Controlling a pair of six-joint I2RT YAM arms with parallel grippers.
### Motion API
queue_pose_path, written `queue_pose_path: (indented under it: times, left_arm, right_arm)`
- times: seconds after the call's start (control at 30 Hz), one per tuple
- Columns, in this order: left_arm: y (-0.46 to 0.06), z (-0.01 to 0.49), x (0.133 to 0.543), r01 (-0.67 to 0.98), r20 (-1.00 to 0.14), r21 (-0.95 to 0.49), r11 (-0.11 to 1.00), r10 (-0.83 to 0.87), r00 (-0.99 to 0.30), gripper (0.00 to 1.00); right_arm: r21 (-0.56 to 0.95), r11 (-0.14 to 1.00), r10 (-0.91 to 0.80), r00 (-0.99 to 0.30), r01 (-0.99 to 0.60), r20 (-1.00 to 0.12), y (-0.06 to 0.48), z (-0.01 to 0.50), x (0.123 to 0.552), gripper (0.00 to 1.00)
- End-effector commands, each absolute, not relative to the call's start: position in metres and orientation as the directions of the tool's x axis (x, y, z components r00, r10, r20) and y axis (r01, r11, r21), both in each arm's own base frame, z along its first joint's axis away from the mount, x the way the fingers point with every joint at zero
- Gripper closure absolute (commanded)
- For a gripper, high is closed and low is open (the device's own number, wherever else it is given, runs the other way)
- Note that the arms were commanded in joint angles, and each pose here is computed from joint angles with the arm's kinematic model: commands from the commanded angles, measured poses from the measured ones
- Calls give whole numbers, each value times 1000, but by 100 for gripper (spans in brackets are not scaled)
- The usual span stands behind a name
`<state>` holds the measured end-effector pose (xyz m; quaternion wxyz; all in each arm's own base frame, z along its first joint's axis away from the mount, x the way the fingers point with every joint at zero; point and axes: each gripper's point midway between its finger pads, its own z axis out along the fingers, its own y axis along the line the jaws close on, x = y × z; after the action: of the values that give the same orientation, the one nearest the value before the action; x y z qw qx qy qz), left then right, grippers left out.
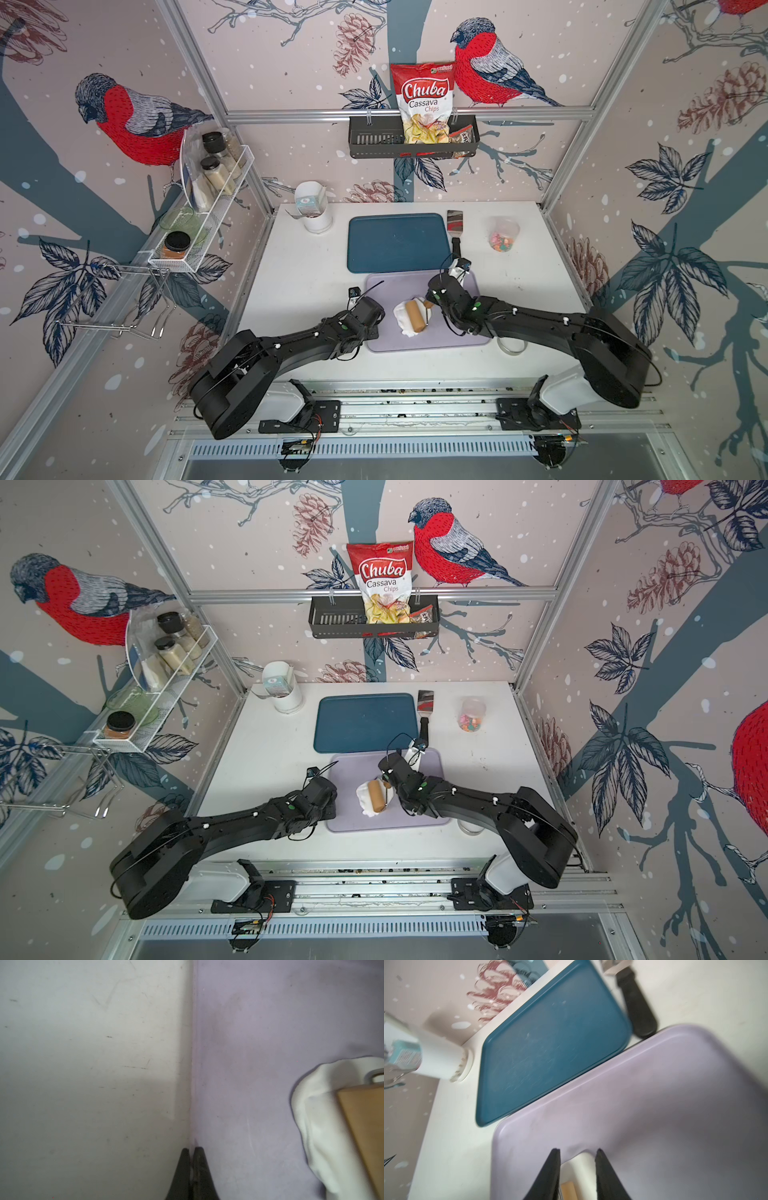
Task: Roll out the dumpling wrappers from the dough
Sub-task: Flatten out the dough on the work surface.
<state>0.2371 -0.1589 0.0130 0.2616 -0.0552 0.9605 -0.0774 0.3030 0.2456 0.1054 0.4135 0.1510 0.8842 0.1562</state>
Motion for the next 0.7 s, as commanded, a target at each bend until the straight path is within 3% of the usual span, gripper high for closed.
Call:
queue_pose_path:
  times: [0.0,0.13,0.33,0.43,0.57,0.67]
  left_arm:
    - [-134,-6,209,-78,-400,-59,995,-95,-912,100]
    - [-134,-4,211,-85,-405,-61,995,-102,-908,100]
    - [-131,-3,209,-85,-408,-57,995,-101,-907,100]
    - [-132,-2,209,-79,-409,-60,995,-97,-907,100]
    - [-132,-1,211,-88,-417,-63,994,-106,-903,100]
    - [-131,-2,210,-92,-412,-59,994,-108,-905,100]
  right_arm:
    - [-69,997,-21,-806,25,-591,205,44,245,100]
    - [1,1000,-13,-845,-16,-534,246,20,229,100]
    - [-129,986,1,-778,106,-628,177,54,257,100]
    - [-155,987,-66,-765,45,-641,192,59,249,100]
    - [-58,998,-28,-840,4,-542,236,19,227,100]
    - [-80,993,29,-823,89,-567,202,23,242,100]
